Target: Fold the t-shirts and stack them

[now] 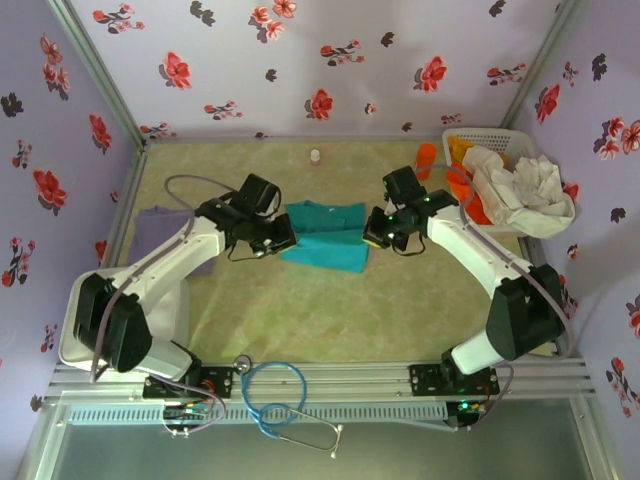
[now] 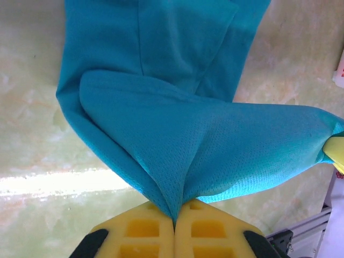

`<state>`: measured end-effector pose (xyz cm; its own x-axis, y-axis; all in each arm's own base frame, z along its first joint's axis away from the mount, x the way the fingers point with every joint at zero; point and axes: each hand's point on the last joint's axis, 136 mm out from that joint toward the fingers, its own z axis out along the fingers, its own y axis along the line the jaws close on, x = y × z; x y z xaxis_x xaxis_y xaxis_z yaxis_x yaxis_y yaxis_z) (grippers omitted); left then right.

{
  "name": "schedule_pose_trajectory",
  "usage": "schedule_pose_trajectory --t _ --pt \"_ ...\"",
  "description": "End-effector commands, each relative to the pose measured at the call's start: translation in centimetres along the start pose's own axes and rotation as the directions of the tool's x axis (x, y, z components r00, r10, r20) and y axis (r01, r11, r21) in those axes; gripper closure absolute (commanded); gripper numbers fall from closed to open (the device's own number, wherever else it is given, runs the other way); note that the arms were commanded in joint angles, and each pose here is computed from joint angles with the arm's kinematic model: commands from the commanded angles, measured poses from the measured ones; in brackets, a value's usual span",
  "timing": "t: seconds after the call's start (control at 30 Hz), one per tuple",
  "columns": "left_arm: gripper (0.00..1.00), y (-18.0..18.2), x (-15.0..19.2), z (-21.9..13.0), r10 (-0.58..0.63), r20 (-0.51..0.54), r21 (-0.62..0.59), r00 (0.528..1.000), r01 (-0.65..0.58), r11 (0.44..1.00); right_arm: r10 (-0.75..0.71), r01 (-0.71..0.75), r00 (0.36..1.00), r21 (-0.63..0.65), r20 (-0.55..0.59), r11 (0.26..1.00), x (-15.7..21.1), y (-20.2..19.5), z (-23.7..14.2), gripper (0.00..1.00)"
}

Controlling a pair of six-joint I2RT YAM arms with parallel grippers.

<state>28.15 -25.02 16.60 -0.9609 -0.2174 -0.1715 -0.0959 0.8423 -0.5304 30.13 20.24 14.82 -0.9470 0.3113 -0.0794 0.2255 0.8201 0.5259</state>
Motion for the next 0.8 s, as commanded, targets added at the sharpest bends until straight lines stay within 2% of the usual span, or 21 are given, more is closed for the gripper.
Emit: schedule_pose_trajectory --t 0.0,0.43,0.6,0.77 --pt "1.0 -0.2 -2.0 0.2 0.046 0.008 -0.004 0.999 -0.046 0.999 0.009 -0.009 1.0 -0.063 0.006 0.998 -2.1 1.2 0.1 1.0" --pt "1.0 0.5 -7.9 4.5 0.08 -0.011 0.012 0.997 -0.08 0.997 0.032 -0.037 0.998 -0.119 -0.047 0.992 -7.2 2.2 4.5 1.0" --pt "0.92 1.7 -10.1 6.1 0.082 -0.01 0.006 0.997 -0.082 0.997 0.028 -0.034 0.998 -0.119 -0.047 0.992 -8.7 2.3 6.1 1.0" --pt "0.91 2.0 -12.2 7.3 0.099 0.012 0.014 0.995 -0.099 0.995 0.028 -0.031 0.999 -0.131 -0.027 0.991 -10.7 2.4 7.4 0.98"
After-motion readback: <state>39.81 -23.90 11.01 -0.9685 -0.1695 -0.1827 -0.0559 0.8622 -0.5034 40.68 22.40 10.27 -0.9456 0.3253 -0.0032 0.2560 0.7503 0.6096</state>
